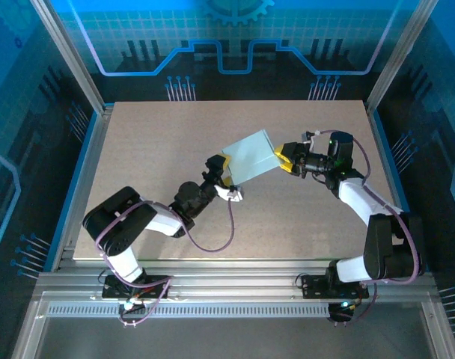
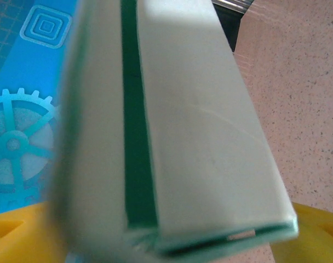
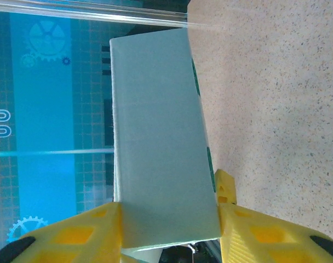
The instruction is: Fold the paper box
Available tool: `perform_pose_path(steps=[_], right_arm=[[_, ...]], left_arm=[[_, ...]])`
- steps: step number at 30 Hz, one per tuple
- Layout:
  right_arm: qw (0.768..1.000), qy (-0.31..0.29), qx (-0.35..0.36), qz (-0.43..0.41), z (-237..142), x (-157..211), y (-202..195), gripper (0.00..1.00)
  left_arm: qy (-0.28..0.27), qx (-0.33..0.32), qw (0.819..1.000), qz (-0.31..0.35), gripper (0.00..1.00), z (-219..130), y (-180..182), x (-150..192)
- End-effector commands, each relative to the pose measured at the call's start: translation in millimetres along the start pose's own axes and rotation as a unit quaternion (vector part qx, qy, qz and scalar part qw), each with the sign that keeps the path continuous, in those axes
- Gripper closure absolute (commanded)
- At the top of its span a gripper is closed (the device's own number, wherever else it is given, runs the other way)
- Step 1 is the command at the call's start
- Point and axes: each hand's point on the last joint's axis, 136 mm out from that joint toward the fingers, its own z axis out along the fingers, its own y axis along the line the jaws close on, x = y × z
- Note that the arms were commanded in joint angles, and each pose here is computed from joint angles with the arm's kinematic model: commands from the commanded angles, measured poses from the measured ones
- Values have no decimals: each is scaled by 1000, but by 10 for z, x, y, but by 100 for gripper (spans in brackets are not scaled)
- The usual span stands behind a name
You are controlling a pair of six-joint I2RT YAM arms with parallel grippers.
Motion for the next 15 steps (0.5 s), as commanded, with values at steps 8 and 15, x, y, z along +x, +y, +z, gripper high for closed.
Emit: perform_pose_path(steps=[8, 15], right_arm=[[1000, 16, 2, 12, 12, 61, 16, 53], [1000, 14, 7, 17, 21, 41, -6, 53]], left_arm=[[-2, -18, 1000, 4, 41, 48, 71, -50], [-2, -13, 1000, -4, 57, 41, 34, -46]])
